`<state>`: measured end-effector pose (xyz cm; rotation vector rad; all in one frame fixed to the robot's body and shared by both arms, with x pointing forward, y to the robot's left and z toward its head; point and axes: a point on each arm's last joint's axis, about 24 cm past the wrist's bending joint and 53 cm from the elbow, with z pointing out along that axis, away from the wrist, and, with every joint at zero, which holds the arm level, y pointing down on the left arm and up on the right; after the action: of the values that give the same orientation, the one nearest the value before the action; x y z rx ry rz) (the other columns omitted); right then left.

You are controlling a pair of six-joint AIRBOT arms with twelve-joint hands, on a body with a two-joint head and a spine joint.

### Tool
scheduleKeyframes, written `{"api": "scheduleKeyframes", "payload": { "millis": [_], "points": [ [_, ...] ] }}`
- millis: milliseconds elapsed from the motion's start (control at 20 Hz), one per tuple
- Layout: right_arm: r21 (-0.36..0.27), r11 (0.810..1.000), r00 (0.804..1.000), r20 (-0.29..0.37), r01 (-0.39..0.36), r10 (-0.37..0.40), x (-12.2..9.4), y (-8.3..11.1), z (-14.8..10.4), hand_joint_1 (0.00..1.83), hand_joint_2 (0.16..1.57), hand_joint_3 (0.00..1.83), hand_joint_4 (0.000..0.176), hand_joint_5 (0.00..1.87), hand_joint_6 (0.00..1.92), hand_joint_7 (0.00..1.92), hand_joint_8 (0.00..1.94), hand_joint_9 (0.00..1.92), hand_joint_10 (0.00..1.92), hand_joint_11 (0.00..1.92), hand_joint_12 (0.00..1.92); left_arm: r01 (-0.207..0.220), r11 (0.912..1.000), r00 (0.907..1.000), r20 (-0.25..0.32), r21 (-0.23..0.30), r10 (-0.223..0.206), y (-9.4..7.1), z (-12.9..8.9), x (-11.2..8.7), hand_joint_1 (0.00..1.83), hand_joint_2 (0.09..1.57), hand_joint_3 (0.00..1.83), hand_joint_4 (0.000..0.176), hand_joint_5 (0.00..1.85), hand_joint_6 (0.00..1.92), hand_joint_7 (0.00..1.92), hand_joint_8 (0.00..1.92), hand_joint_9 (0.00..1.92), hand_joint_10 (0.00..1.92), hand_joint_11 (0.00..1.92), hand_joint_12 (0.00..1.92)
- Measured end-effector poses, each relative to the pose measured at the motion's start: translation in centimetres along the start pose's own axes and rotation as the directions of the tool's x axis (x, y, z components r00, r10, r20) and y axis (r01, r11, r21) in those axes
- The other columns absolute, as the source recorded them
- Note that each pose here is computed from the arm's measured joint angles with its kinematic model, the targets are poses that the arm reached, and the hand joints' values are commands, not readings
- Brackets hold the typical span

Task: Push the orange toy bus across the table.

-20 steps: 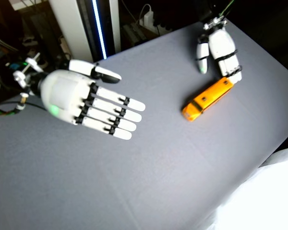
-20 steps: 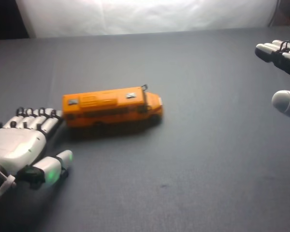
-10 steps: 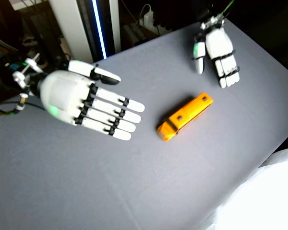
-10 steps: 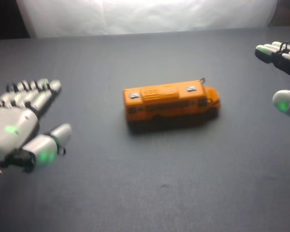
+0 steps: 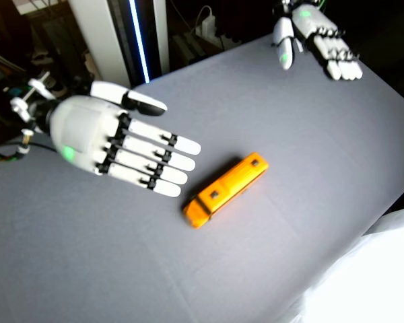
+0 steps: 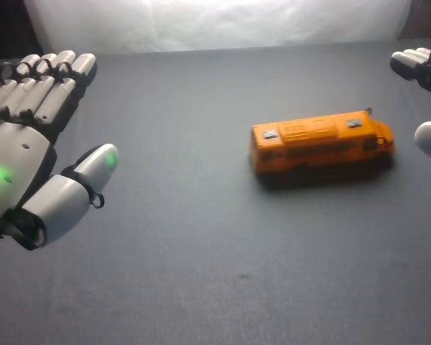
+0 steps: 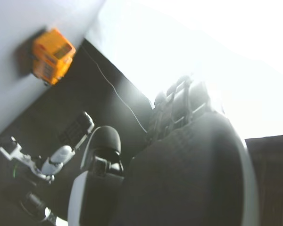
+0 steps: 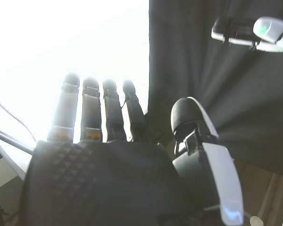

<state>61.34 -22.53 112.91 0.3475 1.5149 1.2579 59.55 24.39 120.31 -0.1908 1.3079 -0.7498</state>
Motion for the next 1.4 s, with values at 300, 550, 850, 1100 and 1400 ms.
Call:
{"api": "scheduleKeyframes", "payload": {
  "millis": [300, 550, 850, 1100, 1400],
  "points": [
    [-0.011, 1.0, 1.0, -0.006, 0.002, -0.002, 0.13, 0.27, 0.0, 0.0, 1.44, 0.01, 0.015, 0.14, 0.0, 0.11, 0.0, 0.09, 0.01, 0.1, 0.03, 0.016, 0.9998, 0.9997, -0.018, -0.012, -0.016, 0.38, -0.19, 0.41, 0.0, 1.53, 0.0, 0.0, 0.03, 0.0, 0.01, 0.0, 0.0, 0.0, 0.0, 0.0],
    [-0.012, 1.0, 1.0, -0.006, 0.002, -0.002, 0.14, 0.28, 0.0, 0.0, 1.41, 0.0, 0.052, 0.12, 0.0, 0.1, 0.0, 0.09, 0.01, 0.12, 0.04, 0.021, 0.9997, 0.9996, -0.019, -0.009, -0.021, 0.18, -0.27, 0.47, 0.27, 1.28, 0.0, 0.051, 0.0, 0.0, 0.01, 0.0, 0.0, 0.0, 0.0, 0.0],
    [-0.02, 1.0, 1.0, -0.01, -0.004, 0.004, 0.41, 0.56, -0.05, 0.0, 1.31, 0.0, 0.119, 0.11, 0.0, 0.08, 0.0, 0.07, 0.0, 0.09, 0.02, 0.023, 0.9996, 0.9997, -0.006, 0.013, -0.023, -0.43, -0.55, 0.23, 0.41, 1.16, 0.0, 0.031, 0.0, 0.0, 0.0, 0.0, 0.0, 0.0, 0.0, 0.0],
    [-0.022, 1.0, 1.0, -0.006, -0.006, 0.006, 0.36, 0.64, -0.06, 0.0, 1.33, 0.0, 0.088, 0.16, 0.01, 0.14, 0.01, 0.13, 0.01, 0.14, 0.03, 0.026, 0.9996, 0.9996, -0.007, 0.005, -0.026, -0.3, -0.7, 0.29, 0.04, 1.37, 0.03, 0.0, 0.03, 0.0, 0.04, 0.0, 0.03, 0.0, 0.03, 0.01],
    [-0.027, 1.0, 1.0, -0.006, -0.01, 0.009, 0.46, 0.8, -0.09, 0.0, 1.33, 0.0, 0.079, 0.19, 0.01, 0.16, 0.0, 0.15, 0.01, 0.16, 0.03, 0.041, 0.9991, 0.9991, -0.012, -0.004, -0.041, -0.07, -0.76, 0.44, 0.0, 1.45, 0.01, 0.0, 0.01, 0.0, 0.0, 0.0, 0.0, 0.0, 0.0, 0.0]
  ]
}}
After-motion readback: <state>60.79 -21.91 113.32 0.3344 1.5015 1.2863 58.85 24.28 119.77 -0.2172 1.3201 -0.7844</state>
